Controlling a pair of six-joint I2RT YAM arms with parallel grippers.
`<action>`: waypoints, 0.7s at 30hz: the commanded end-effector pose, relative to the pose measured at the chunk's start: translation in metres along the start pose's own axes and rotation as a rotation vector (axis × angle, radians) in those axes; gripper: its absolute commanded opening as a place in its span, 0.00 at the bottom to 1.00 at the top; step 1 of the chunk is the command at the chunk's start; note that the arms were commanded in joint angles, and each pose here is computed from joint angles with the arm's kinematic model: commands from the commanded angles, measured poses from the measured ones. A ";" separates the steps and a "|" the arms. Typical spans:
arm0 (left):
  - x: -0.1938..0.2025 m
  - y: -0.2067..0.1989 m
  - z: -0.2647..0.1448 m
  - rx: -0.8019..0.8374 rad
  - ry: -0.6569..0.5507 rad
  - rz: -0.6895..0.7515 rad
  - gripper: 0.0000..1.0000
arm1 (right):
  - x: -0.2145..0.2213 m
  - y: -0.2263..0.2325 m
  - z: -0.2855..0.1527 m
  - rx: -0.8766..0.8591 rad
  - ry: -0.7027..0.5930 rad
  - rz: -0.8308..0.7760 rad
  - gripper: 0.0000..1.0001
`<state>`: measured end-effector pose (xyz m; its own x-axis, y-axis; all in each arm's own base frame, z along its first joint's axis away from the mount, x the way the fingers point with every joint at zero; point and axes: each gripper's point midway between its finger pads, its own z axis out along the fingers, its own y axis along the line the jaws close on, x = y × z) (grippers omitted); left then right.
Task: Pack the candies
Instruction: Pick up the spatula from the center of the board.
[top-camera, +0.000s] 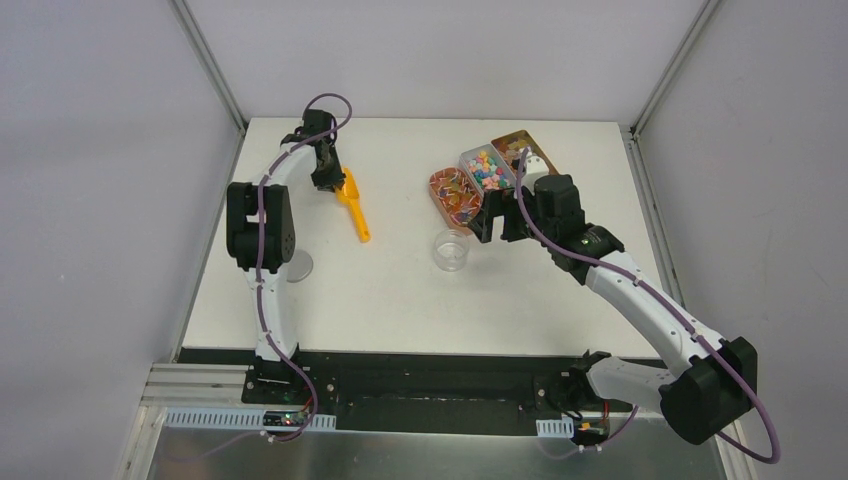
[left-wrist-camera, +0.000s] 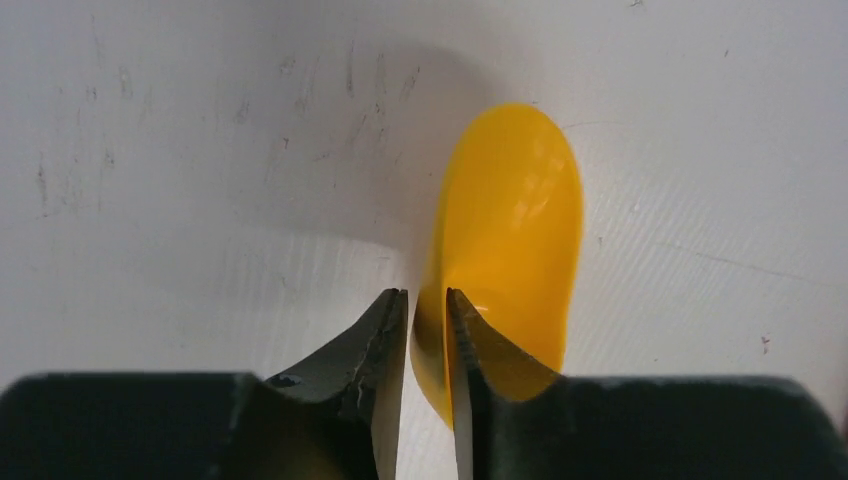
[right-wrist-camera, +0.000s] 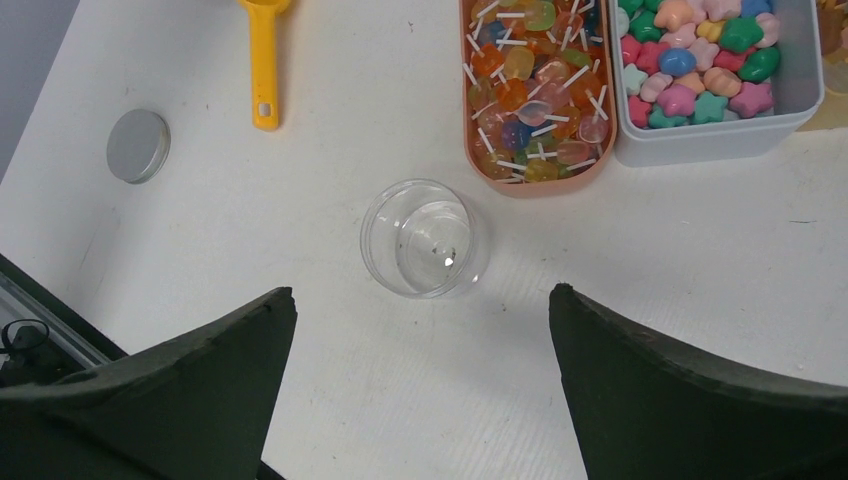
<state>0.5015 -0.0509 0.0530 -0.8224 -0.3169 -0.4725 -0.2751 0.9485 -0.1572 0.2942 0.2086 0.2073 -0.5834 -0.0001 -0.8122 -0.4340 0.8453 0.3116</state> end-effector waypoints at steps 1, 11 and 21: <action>-0.020 -0.007 -0.022 0.041 -0.041 -0.018 0.18 | -0.017 0.016 -0.002 -0.072 -0.052 0.017 1.00; -0.034 -0.036 -0.096 0.227 -0.097 -0.094 0.03 | -0.029 0.036 0.001 -0.177 -0.121 0.045 0.99; -0.015 -0.055 -0.162 0.446 -0.049 -0.233 0.00 | -0.053 0.073 0.004 -0.334 -0.381 -0.176 0.98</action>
<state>0.4674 -0.0863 0.1784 -0.7481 -0.4517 -0.4861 -0.2049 0.8539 -0.4783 0.2902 0.2539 0.2269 -0.4945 0.0801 -0.8655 -0.5917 0.6983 0.4027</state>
